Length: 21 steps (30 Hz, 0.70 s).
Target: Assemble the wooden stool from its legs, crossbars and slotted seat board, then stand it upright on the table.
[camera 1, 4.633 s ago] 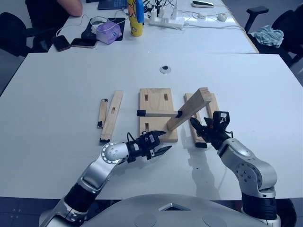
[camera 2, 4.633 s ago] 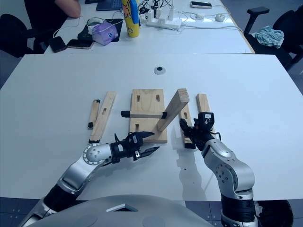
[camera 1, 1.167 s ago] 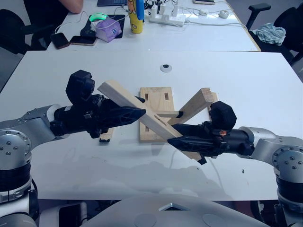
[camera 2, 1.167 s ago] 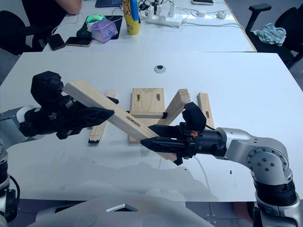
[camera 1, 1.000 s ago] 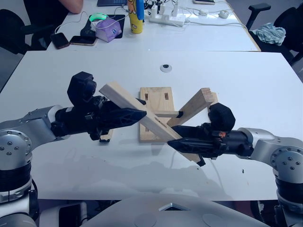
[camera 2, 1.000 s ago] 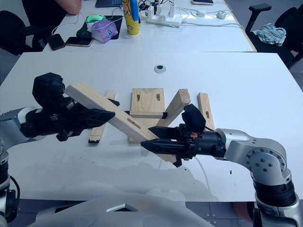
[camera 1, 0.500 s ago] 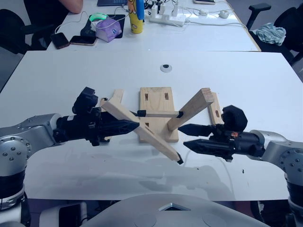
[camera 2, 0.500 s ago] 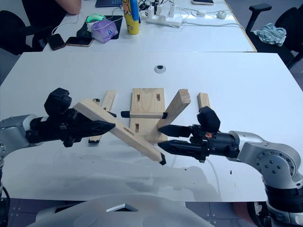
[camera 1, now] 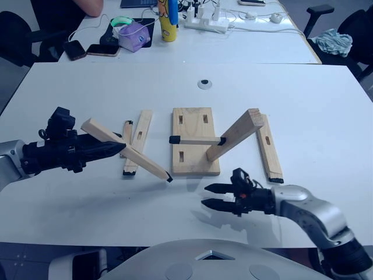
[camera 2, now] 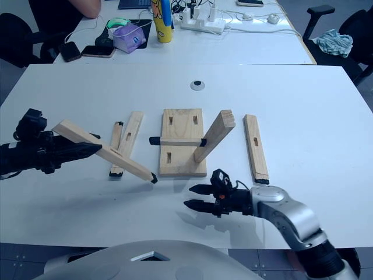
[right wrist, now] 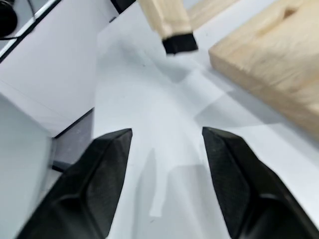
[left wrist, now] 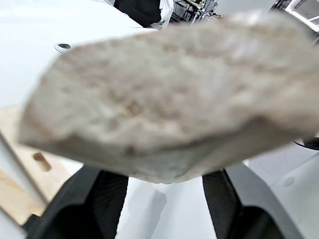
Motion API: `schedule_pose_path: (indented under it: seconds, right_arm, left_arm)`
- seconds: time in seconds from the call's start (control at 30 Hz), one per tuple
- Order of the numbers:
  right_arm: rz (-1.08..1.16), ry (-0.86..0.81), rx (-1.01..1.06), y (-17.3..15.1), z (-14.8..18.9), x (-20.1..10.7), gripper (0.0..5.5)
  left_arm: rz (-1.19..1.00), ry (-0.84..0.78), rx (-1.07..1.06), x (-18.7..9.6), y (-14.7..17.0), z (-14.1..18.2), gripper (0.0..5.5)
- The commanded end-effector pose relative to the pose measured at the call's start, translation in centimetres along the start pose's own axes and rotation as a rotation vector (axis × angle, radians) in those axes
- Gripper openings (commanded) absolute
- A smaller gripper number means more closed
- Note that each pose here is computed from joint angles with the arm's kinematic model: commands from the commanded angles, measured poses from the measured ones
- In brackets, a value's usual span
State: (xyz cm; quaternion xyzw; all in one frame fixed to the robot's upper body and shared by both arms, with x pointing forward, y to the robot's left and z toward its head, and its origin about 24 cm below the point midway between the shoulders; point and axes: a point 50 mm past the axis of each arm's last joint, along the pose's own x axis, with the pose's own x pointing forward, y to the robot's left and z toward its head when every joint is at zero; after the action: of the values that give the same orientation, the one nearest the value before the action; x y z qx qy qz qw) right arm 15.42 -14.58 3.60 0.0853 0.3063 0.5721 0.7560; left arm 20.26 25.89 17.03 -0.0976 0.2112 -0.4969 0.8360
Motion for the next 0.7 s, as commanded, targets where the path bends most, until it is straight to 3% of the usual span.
schedule_pose_path:
  seconds: [0.03,0.5,0.7]
  right_arm:
    - [-0.088,-0.026,0.001,-1.2,0.1,1.0,2.11]
    - [-0.412,-0.131,-0.041,-5.8,1.6,-0.6,0.01]
    - [-0.445,-0.143,-0.069,-6.6,2.0,-0.8,0.0]
  left_arm:
    - [0.071,0.017,0.077,-0.1,0.8,0.7,2.07]
    - [0.092,-0.066,0.157,1.7,0.8,1.8,2.07]
    - [0.116,-0.093,0.195,2.8,1.1,1.7,2.07]
